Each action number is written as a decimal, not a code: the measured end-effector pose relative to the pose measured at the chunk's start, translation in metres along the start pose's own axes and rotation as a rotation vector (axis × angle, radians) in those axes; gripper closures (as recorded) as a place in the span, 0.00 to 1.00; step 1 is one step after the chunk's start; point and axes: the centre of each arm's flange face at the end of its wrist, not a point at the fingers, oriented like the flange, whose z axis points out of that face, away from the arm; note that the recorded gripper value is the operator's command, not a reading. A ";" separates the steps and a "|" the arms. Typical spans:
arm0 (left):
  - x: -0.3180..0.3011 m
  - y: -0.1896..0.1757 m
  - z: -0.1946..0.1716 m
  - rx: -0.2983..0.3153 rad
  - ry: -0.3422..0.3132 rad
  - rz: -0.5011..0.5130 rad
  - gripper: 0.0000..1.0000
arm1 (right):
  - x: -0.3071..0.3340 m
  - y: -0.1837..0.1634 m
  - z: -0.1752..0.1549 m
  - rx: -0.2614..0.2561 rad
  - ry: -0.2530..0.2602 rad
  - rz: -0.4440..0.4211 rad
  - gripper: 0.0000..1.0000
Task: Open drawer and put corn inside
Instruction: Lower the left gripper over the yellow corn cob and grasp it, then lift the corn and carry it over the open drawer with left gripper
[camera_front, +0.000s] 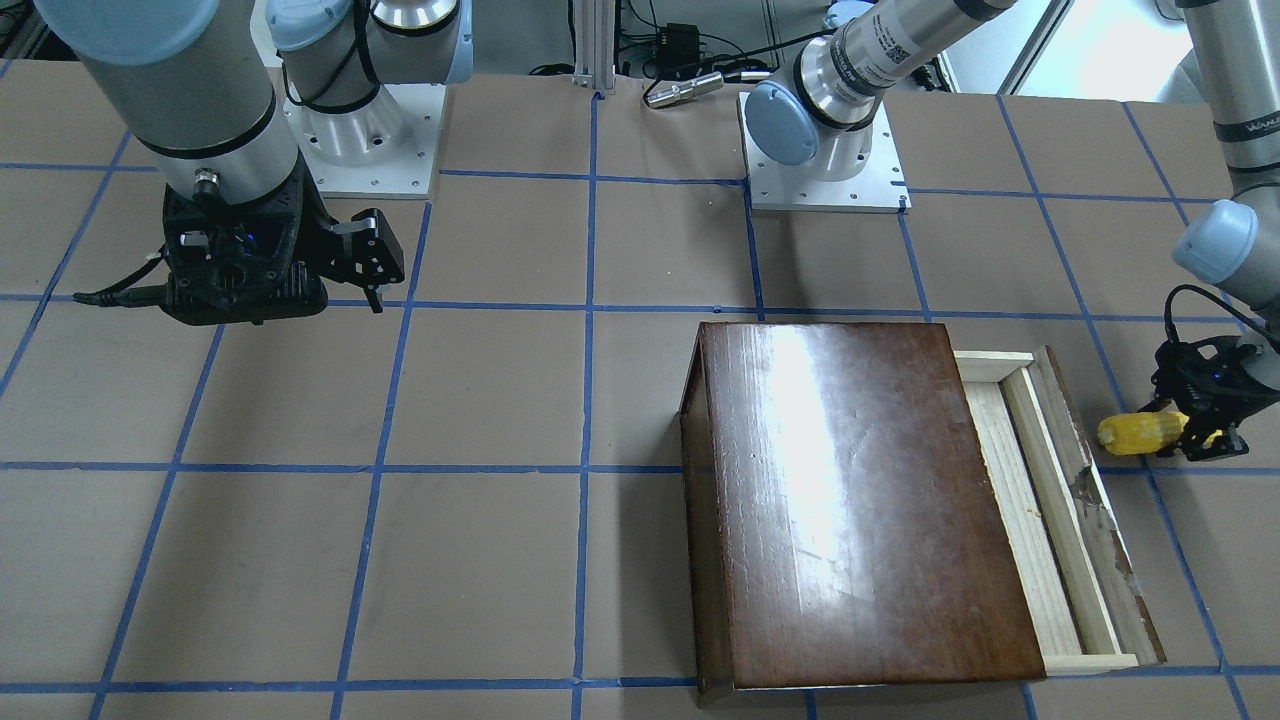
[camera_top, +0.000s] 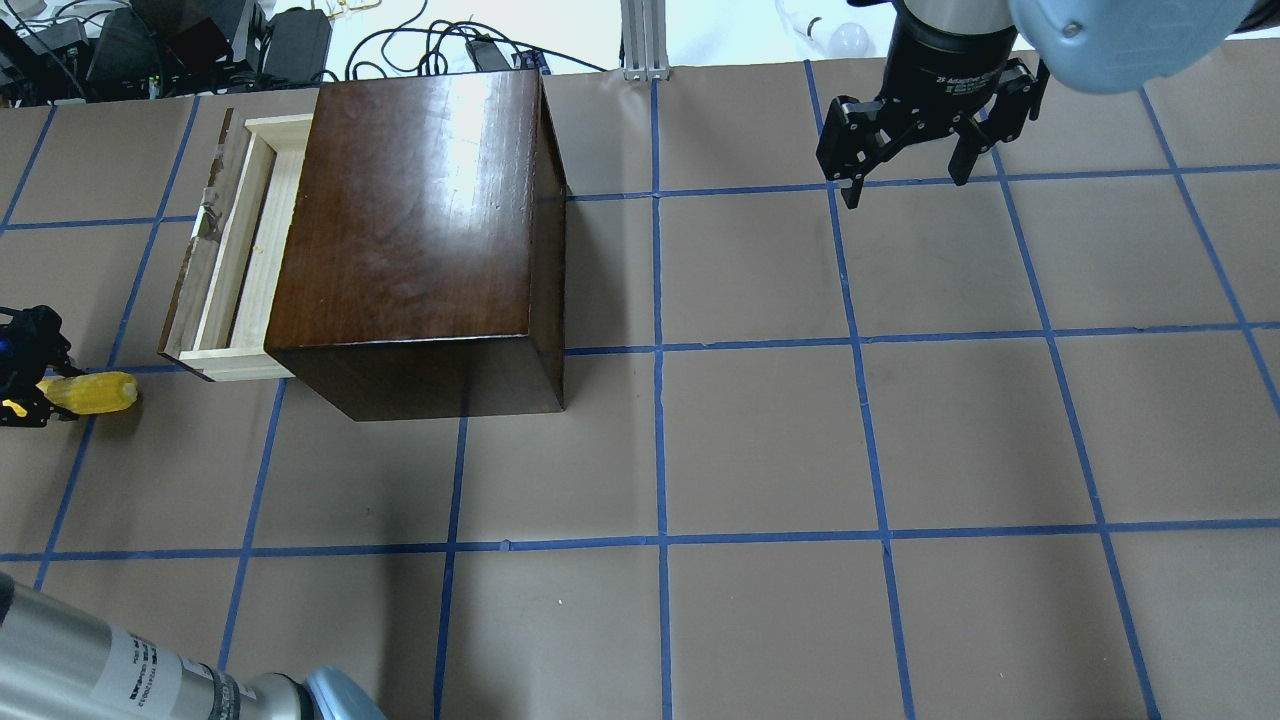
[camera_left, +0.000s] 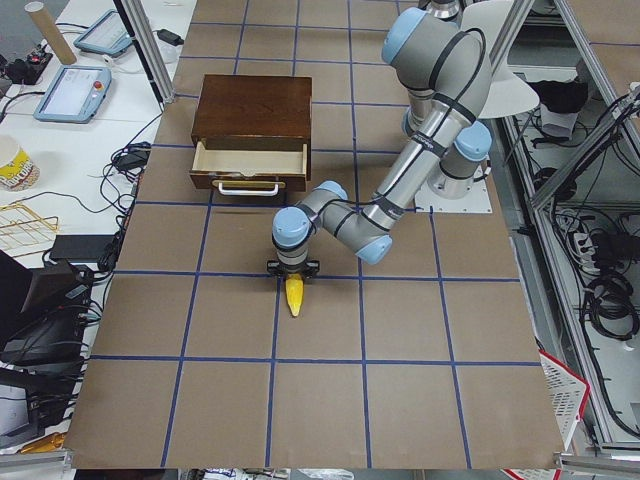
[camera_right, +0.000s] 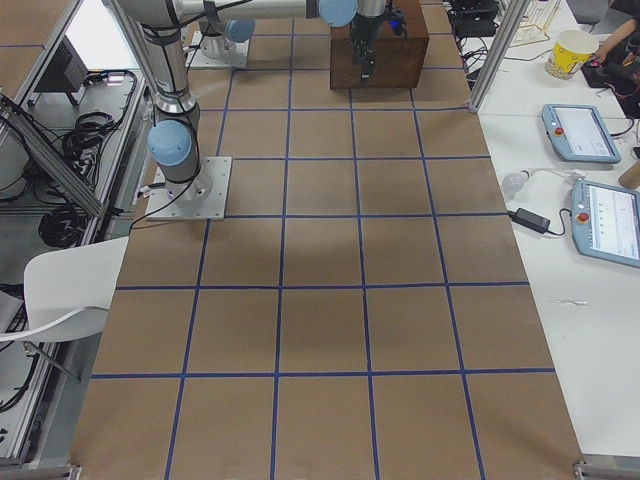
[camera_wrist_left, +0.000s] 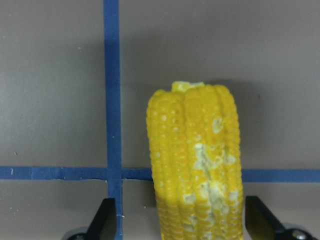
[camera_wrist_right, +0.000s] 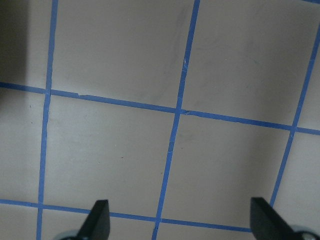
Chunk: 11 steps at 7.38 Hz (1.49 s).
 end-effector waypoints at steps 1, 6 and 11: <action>0.000 0.000 -0.001 -0.002 -0.001 -0.001 0.98 | 0.000 0.000 0.000 0.000 0.000 0.000 0.00; 0.001 -0.003 -0.035 -0.030 -0.035 -0.236 1.00 | 0.000 0.000 0.000 0.000 0.000 0.000 0.00; -0.034 -0.048 -0.148 0.007 -0.029 -0.756 1.00 | 0.000 0.000 0.000 0.000 0.000 0.001 0.00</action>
